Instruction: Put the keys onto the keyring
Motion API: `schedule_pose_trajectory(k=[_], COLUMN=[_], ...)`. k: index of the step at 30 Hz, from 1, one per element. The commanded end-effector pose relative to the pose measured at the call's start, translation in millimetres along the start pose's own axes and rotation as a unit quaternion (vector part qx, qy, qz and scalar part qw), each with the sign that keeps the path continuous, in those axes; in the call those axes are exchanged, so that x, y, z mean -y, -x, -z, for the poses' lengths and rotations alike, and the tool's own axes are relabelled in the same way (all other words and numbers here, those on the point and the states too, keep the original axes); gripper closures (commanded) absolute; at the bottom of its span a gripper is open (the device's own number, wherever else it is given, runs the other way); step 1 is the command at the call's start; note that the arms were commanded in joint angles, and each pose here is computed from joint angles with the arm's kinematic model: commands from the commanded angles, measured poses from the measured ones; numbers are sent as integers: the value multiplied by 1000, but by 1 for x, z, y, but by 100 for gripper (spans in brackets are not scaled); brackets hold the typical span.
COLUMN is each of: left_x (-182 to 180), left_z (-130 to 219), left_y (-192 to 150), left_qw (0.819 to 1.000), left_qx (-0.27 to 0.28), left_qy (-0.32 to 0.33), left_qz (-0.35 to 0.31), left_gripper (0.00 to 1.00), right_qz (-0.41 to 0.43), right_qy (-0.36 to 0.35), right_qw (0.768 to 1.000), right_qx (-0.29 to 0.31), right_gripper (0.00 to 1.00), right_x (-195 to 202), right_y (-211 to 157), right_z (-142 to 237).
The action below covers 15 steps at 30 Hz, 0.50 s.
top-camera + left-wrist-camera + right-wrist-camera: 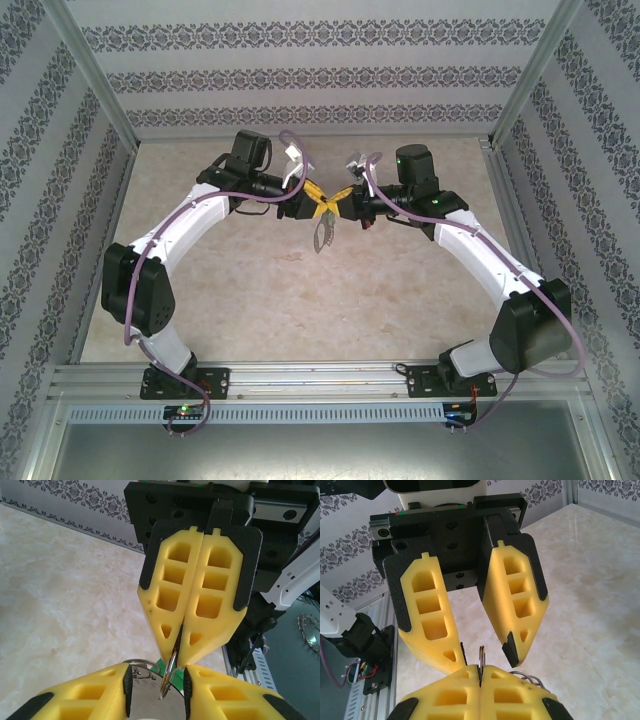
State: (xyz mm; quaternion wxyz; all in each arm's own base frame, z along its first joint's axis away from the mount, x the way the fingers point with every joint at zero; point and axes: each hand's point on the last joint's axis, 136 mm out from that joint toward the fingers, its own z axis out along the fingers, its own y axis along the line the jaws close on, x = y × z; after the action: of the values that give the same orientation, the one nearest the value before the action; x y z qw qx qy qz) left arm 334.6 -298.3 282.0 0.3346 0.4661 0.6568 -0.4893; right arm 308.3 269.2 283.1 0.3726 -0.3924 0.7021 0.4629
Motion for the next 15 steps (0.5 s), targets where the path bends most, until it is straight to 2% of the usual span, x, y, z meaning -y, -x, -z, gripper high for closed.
schedule_pose_trajectory(k=[1,6,15], left_x=[5,6,8], left_z=[-1,-2,-3], left_y=[14,16,13], left_qw=[999,999,999], left_qx=[22,25,26], left_qy=[-16,-20,-31], left_qz=[-24,-25,-20], left_gripper=[63,68,92], right_qz=[10,10,9], right_qy=[24,23,19], right_qw=[1000,1000,1000], right_qx=[0,0,2], right_gripper=[100,100,100], right_x=[-8,-8,-4], right_y=[0,-1,0], right_z=[-5,-5,-5])
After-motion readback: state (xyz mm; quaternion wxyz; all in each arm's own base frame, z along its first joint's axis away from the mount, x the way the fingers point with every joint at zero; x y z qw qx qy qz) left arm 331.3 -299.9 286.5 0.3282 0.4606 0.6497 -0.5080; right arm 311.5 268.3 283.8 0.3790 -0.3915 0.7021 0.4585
